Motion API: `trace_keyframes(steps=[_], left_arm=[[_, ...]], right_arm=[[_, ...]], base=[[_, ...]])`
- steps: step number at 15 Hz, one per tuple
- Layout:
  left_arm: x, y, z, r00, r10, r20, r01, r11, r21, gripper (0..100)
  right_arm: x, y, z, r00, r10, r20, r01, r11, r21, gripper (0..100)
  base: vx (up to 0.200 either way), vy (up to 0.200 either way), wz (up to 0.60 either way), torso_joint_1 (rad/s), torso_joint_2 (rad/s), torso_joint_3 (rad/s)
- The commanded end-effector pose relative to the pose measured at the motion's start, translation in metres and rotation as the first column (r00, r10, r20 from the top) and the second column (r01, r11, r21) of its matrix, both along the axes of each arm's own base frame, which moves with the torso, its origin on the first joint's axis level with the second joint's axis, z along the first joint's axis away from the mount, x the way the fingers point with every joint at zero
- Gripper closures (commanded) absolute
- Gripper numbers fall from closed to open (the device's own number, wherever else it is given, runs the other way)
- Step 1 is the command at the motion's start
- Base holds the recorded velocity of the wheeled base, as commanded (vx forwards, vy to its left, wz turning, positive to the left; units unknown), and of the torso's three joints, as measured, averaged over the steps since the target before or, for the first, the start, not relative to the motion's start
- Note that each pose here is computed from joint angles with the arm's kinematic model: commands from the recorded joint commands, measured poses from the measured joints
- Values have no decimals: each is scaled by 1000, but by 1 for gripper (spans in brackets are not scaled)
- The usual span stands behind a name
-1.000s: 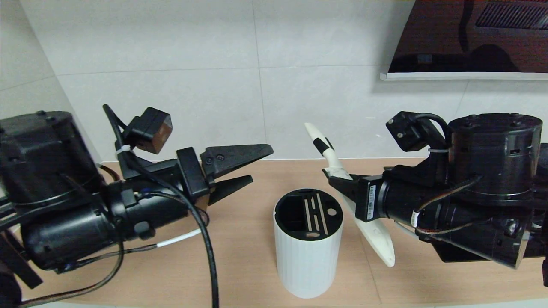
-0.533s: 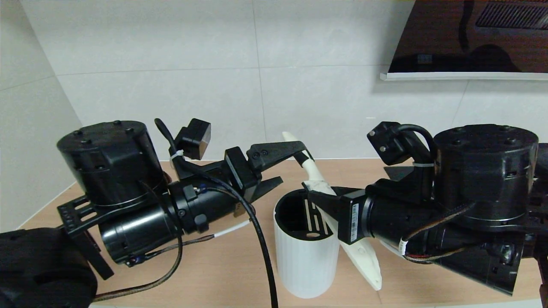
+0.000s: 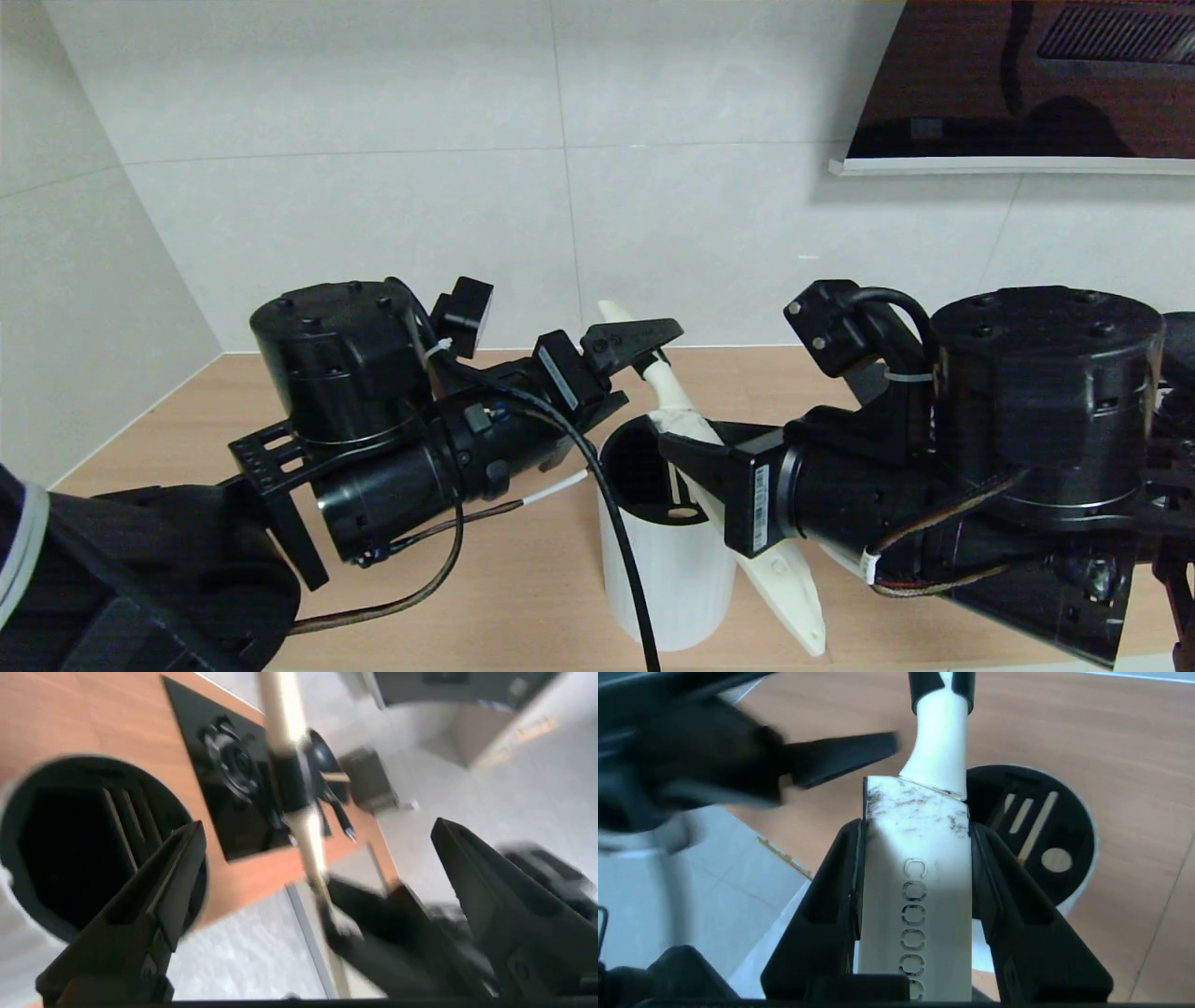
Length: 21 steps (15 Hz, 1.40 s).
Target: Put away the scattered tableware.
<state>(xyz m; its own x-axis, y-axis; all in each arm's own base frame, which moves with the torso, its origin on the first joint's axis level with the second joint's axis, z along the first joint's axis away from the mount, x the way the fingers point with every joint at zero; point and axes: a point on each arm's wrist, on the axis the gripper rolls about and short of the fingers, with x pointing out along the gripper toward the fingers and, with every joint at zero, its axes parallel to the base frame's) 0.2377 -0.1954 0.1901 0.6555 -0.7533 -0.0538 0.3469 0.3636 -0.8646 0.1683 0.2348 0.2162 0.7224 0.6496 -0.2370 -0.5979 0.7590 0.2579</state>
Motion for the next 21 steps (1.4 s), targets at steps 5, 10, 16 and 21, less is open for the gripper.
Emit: trace_keyframes(steps=[5, 10, 16, 21], left_arm=[[6, -5, -8, 1000, 17, -7, -17, 1000, 7, 0], [7, -5, -9, 1000, 25, -9, -24, 1000, 9, 100], [6, -5, -10, 1000, 17, -10, -17, 1000, 10, 100], [6, -5, -10, 1000, 17, -10, -17, 1000, 10, 100]], right_arm=[[-1, 3, -5, 1000, 9, -10, -9, 1000, -15, 100], [-2, 3, -5, 1000, 14, -12, -14, 1000, -17, 100], [-3, 3, -4, 1000, 14, -10, -14, 1000, -15, 100], [-3, 3, -5, 1000, 12, -12, -13, 1000, -17, 100]], base=[[0, 0, 0, 0, 0, 0], [0, 0, 0, 0, 0, 0], [0, 0, 0, 0, 0, 0], [0, 0, 0, 0, 0, 0]])
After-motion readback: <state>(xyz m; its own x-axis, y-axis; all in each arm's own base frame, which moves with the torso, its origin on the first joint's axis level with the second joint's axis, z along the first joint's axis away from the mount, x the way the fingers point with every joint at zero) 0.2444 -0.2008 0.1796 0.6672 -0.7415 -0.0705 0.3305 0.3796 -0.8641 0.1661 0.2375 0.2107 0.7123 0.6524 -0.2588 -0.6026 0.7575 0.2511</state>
